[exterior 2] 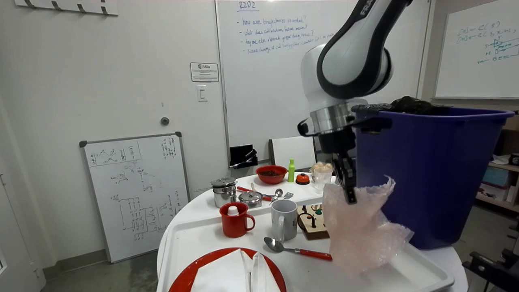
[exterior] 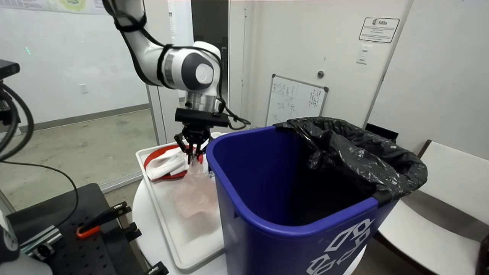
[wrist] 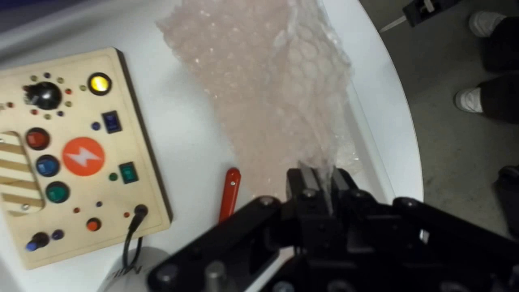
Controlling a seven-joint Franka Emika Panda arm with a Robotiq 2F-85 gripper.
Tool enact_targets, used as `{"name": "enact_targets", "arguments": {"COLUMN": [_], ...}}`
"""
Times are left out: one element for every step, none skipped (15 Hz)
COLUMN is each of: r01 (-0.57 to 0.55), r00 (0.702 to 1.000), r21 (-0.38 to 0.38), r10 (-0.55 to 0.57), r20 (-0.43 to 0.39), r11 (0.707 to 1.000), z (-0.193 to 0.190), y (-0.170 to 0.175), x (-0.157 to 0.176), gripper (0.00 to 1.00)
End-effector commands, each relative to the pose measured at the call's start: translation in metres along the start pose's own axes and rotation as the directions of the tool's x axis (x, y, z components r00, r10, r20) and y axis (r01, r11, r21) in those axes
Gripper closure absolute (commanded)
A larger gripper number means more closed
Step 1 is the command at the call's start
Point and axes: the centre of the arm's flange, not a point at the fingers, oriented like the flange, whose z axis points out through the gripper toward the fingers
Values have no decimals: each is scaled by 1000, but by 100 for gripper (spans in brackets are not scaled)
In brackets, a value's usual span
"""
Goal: Pick up the paper garbage and put it in the bin
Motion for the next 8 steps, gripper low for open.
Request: {"name": "enact_targets", "arguments": {"r01": [-28,-33,-44,-53,-68,-85,-112,-144], "r00": [1000,999,999,998,997,995,991,985], "r21": [-156,-187,-218,-241,-263,-280,-298,-317], "r10": [30,34,44,48,57,66,84,106], "r20": [11,4,-7,-27,-49,-75,-105,-133], "r11": [987,982,975,969,962,956,948,937], "z": [-74,-90,-103,-118,-131,-145,-158,-171], "y": [-24,-24,-25,-25,-25,-24,-22,-21], "x": [-44,-50,-55,-59,-64,-69,-74,-81], "gripper": [92,92,92,92,92,92,92,92]}}
